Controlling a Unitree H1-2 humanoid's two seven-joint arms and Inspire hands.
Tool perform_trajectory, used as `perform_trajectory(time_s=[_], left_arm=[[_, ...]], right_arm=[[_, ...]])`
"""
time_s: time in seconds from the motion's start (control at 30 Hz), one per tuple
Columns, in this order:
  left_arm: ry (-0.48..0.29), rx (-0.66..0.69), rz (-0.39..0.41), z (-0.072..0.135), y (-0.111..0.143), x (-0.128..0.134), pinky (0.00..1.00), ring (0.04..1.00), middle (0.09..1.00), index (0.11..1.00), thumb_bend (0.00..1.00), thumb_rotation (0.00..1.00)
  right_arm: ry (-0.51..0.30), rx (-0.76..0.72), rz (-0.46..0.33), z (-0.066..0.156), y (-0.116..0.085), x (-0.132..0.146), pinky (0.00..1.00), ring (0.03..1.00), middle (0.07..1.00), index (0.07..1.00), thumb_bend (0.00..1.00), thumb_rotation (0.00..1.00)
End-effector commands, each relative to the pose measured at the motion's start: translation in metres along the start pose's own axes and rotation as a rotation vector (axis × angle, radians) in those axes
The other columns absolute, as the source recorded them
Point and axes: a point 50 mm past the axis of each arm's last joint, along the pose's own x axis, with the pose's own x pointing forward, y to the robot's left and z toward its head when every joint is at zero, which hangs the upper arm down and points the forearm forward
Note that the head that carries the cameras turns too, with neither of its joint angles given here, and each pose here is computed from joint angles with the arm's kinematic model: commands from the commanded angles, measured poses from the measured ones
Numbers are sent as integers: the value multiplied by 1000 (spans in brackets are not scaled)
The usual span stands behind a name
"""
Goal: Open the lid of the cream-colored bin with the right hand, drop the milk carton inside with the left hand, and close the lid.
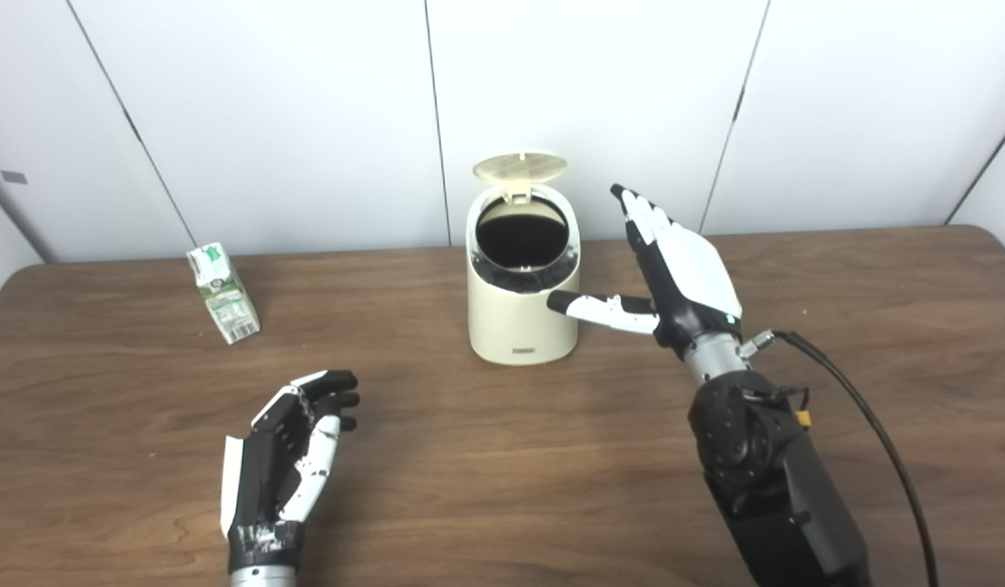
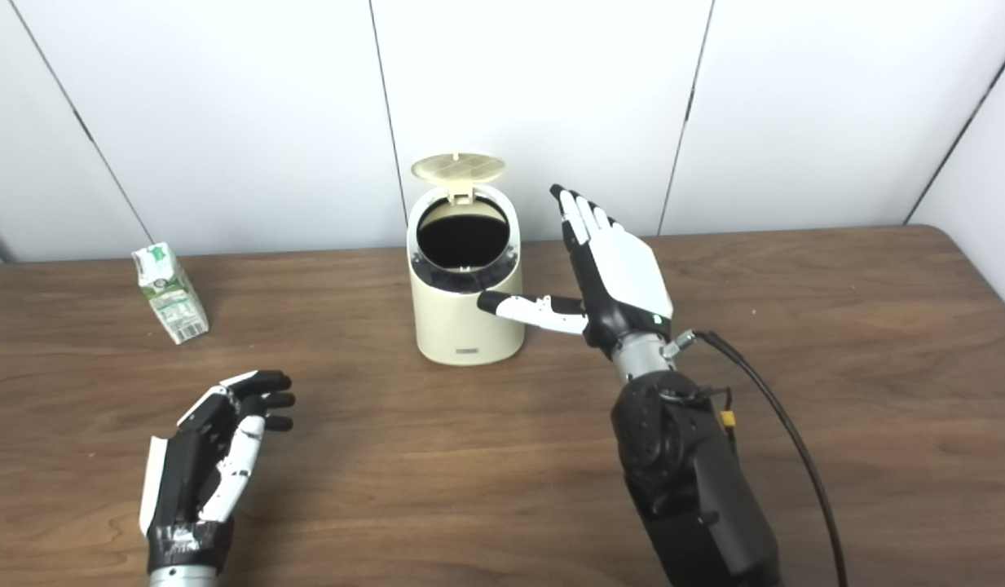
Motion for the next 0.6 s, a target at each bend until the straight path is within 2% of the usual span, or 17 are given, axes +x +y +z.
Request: perform_trajectory(time_s=[0.0,0.07,0.17,0.2,0.27,0.37,0.57], left_arm=[[-71,5,-1,11,0,7,579,667,693,685,269,507],[-72,6,0,11,1,7,580,667,692,683,269,510],[-73,9,0,12,2,7,576,665,693,685,272,513],[-72,9,-1,12,3,6,576,665,694,685,274,512],[-72,6,-3,12,4,6,576,668,697,687,279,515],[-73,1,1,13,4,6,582,668,696,686,283,511],[-76,1,3,14,6,5,593,671,698,687,283,510]], right_arm=[[-87,76,-95,8,-15,-9,971,995,1000,995,733,862],[-103,130,-120,3,-15,-22,861,949,970,954,471,822],[-141,237,-169,-10,-13,-42,764,885,899,881,223,723],[-151,272,-189,-15,-12,-48,745,864,875,857,191,659],[-156,333,-217,-22,-9,-56,724,829,837,819,156,593],[-146,411,-227,-31,-5,-70,721,818,824,802,158,714],[-121,491,-224,-37,-1,-90,722,813,822,802,146,677]])
